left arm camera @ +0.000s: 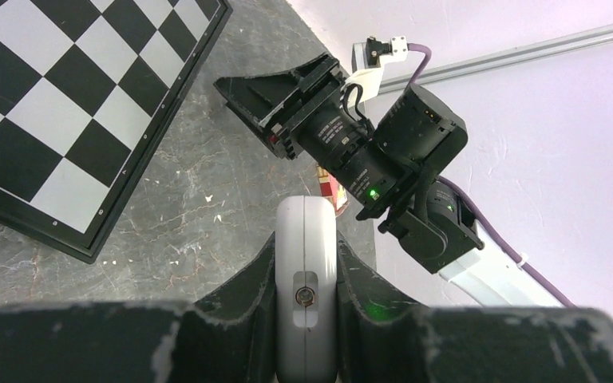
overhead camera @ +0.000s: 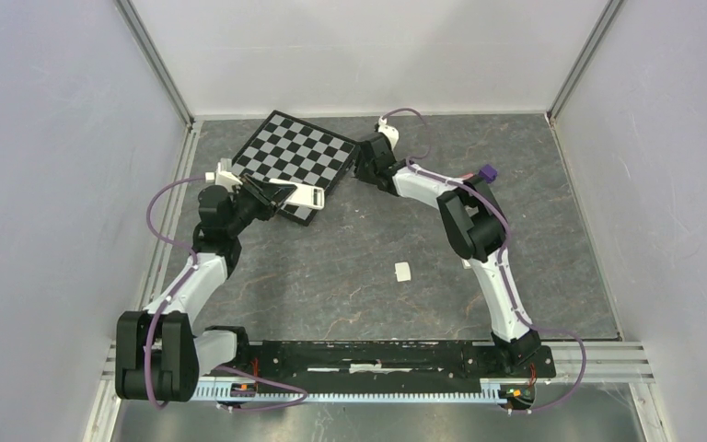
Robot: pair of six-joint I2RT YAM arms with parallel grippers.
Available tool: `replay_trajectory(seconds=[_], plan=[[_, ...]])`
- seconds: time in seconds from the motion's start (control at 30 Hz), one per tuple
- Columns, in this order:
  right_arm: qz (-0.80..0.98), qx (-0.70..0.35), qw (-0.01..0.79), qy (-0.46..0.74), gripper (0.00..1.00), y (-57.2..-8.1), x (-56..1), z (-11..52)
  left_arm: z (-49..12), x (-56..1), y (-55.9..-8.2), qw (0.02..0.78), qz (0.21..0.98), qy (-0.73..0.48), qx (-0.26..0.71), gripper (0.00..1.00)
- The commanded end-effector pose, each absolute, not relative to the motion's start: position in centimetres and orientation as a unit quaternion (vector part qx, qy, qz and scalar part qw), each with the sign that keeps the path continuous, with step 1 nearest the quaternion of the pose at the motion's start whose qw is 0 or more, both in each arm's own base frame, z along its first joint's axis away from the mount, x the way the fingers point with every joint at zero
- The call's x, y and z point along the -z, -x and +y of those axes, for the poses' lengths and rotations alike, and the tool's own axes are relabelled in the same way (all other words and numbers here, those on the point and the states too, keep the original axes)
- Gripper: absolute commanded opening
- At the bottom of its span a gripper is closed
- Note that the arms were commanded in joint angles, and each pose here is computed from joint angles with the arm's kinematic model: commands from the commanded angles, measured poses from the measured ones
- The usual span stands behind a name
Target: Load the batteries into the remote control
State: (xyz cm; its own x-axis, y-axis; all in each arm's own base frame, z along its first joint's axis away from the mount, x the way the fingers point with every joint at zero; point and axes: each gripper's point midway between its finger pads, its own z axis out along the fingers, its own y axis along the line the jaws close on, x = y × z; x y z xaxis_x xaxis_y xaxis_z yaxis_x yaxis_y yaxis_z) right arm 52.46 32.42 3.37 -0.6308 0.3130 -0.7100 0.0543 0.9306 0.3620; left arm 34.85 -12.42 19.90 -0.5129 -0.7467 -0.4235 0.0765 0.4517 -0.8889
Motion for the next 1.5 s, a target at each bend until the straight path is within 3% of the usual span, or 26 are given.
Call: replay_trajectory(seconds=[0.0, 0.37, 0.57, 0.73, 1.03, 1.47], plan=[[0.876, -0.238, 0.397, -0.135, 0.47, -53.4, -3.7, 34.4, -12.1, -21.7, -35.0, 0.466, 0.723, 0.203, 0.468, 0.02], [0.843, -0.343, 0.332, -0.248, 0.34, -56.6, 0.1, 33.5, -11.4, -21.3, -35.0, 0.463, 0.735, 0.210, 0.448, 0.02], [0.834, -0.358, 0.316, -0.277, 0.13, -56.9, 1.1, 33.3, -11.1, -21.5, -35.2, 0.464, 0.740, 0.210, 0.439, 0.02], [0.834, -0.376, 0.296, -0.275, 0.13, -57.0, 2.6, 34.1, -11.0, -21.2, -35.3, 0.460, 0.744, 0.213, 0.435, 0.02], [0.869, -0.381, 0.255, -0.187, 0.09, -53.9, 5.1, 35.1, -10.9, -21.0, -35.2, 0.458, 0.747, 0.212, 0.432, 0.02], [0.897, -0.305, 0.284, 0.145, 0.15, -49.5, 2.6, 35.2, -8.5, -20.4, -35.0, 0.473, 0.752, 0.239, 0.392, 0.02]])
